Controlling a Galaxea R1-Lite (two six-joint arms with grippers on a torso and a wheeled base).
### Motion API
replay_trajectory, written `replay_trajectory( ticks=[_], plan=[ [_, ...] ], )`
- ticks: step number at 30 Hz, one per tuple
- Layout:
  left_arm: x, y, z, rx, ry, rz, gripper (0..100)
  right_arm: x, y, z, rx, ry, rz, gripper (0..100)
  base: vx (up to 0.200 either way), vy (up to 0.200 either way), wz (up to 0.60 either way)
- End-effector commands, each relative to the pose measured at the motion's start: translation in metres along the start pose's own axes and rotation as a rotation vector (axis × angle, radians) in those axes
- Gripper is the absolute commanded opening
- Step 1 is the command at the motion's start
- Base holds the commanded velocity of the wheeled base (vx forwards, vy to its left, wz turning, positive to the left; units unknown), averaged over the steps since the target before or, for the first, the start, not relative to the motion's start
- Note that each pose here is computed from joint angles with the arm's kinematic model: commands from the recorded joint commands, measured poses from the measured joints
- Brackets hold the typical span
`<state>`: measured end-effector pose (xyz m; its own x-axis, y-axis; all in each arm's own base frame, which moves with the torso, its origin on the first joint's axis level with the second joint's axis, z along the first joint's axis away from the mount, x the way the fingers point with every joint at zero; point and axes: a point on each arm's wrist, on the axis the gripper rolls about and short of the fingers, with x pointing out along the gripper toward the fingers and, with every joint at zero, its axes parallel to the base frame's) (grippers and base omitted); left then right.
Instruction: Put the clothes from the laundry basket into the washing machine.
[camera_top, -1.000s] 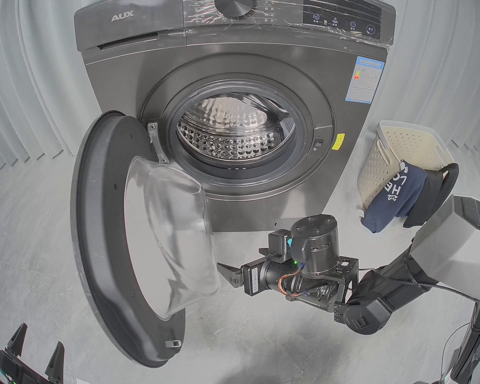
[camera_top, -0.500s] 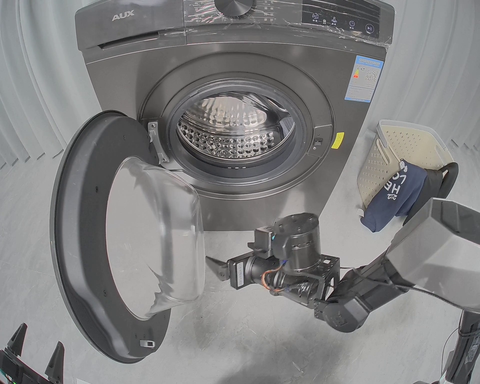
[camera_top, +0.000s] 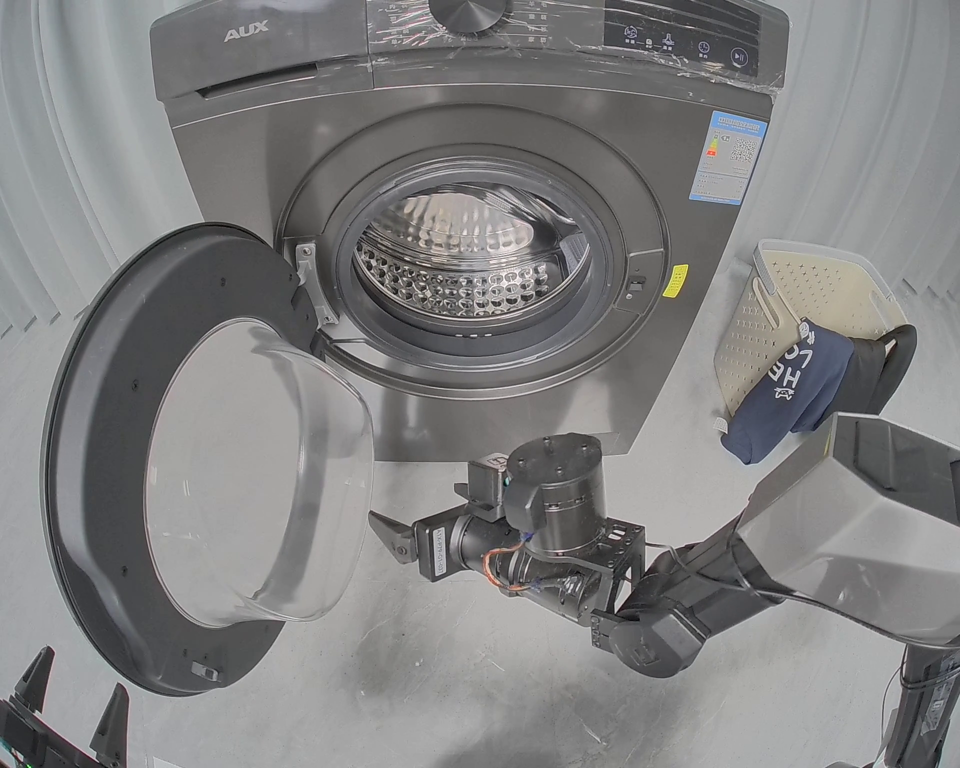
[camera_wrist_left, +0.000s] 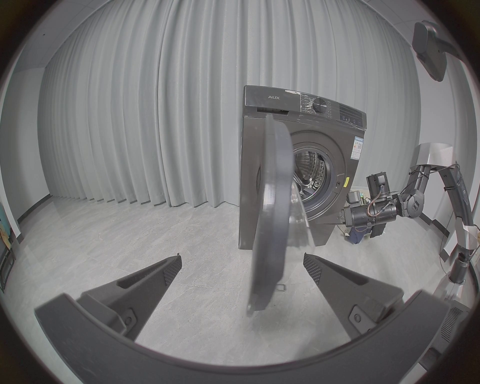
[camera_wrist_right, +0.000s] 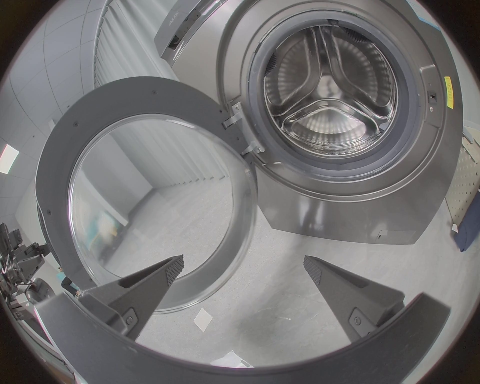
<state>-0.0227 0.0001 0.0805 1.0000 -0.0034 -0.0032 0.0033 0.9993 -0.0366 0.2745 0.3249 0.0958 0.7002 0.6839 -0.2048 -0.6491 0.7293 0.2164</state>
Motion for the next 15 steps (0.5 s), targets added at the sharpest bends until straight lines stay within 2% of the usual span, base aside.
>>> replay_trajectory(
  ticks=[1,3,8,12,15],
  plan=[
    [0.000,0.000,-0.004,0.000,0.003,0.000,100,0.003,-0.002,0.003,0.003,-0.012,-0.003,100,0.000,0.000,0.00],
    [0.000,0.000,-0.004,0.000,0.003,0.000,100,0.009,0.000,0.003,0.005,-0.023,0.003,100,0.000,0.000,0.00],
    [0.000,0.000,-0.004,0.000,0.003,0.000,100,0.035,0.005,-0.013,0.002,-0.018,0.016,100,0.000,0.000,0.00],
    [0.000,0.000,-0.004,0.000,0.003,0.000,100,0.046,0.015,-0.026,-0.002,-0.012,0.038,100,0.000,0.000,0.00],
    [0.000,0.000,-0.004,-0.002,0.003,0.000,100,0.057,0.030,-0.031,0.002,-0.038,0.056,100,0.000,0.000,0.00]
  ],
)
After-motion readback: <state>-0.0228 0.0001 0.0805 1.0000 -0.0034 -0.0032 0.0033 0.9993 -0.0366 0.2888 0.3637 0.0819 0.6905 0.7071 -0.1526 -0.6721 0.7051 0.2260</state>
